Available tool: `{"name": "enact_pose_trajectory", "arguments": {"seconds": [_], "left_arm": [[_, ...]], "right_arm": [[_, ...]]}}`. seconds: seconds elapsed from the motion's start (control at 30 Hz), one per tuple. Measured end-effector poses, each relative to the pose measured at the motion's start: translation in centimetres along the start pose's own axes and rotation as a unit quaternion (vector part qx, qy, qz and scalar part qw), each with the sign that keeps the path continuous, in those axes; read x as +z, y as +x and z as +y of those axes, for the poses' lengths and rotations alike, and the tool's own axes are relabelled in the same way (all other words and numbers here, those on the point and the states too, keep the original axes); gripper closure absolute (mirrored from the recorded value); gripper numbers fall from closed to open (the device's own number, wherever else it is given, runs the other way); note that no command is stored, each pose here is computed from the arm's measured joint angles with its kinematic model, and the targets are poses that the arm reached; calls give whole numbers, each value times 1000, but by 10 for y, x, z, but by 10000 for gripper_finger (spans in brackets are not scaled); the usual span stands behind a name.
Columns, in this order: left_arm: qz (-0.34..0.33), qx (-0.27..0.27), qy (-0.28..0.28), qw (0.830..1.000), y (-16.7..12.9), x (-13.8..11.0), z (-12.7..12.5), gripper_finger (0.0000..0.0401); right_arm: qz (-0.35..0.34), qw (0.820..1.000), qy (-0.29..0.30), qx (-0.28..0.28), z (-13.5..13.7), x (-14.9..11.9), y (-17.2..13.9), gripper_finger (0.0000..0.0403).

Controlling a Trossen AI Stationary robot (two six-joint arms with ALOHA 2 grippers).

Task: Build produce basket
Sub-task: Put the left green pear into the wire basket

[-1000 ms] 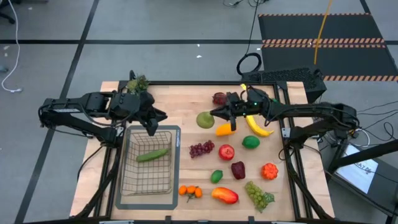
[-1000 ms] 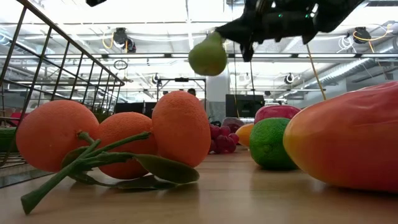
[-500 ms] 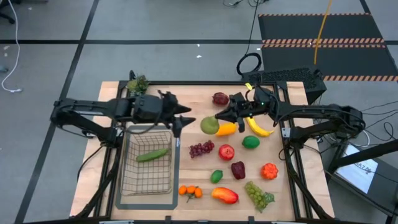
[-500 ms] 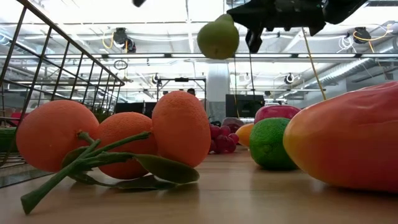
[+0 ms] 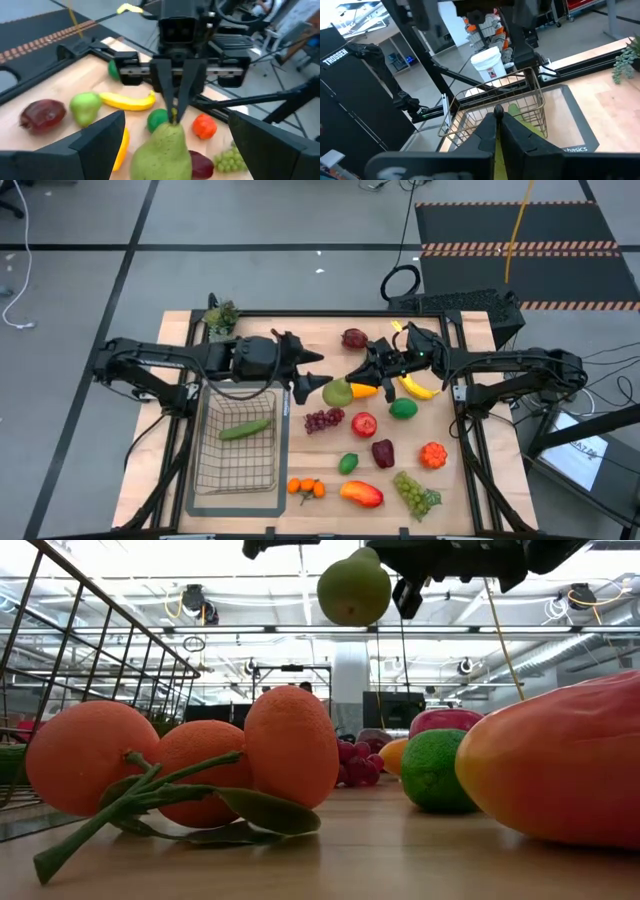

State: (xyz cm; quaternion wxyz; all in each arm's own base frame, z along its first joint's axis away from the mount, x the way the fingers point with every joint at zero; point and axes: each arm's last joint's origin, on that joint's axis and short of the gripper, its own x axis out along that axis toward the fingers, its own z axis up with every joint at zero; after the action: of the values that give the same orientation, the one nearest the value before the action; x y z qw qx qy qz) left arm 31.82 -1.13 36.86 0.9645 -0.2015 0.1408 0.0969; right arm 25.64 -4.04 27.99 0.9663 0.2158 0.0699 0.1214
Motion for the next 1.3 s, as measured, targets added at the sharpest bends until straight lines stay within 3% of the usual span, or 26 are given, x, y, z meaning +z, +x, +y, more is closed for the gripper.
{"name": "enact_pose_trajectory", "arguments": {"seconds": [0.3, 0.93, 1.3], "left_arm": [[34, -12, 42, 998, 21, -13, 2, 52], [91, -27, 23, 995, 72, -39, 21, 103], [90, -47, 39, 994, 76, -40, 21, 189]], "right_arm": [[0, 1000, 0, -1, 0, 0, 0, 397], [6, 1000, 4, -7, -4, -3, 4, 397], [2, 1000, 1, -7, -4, -3, 4, 397]]}}
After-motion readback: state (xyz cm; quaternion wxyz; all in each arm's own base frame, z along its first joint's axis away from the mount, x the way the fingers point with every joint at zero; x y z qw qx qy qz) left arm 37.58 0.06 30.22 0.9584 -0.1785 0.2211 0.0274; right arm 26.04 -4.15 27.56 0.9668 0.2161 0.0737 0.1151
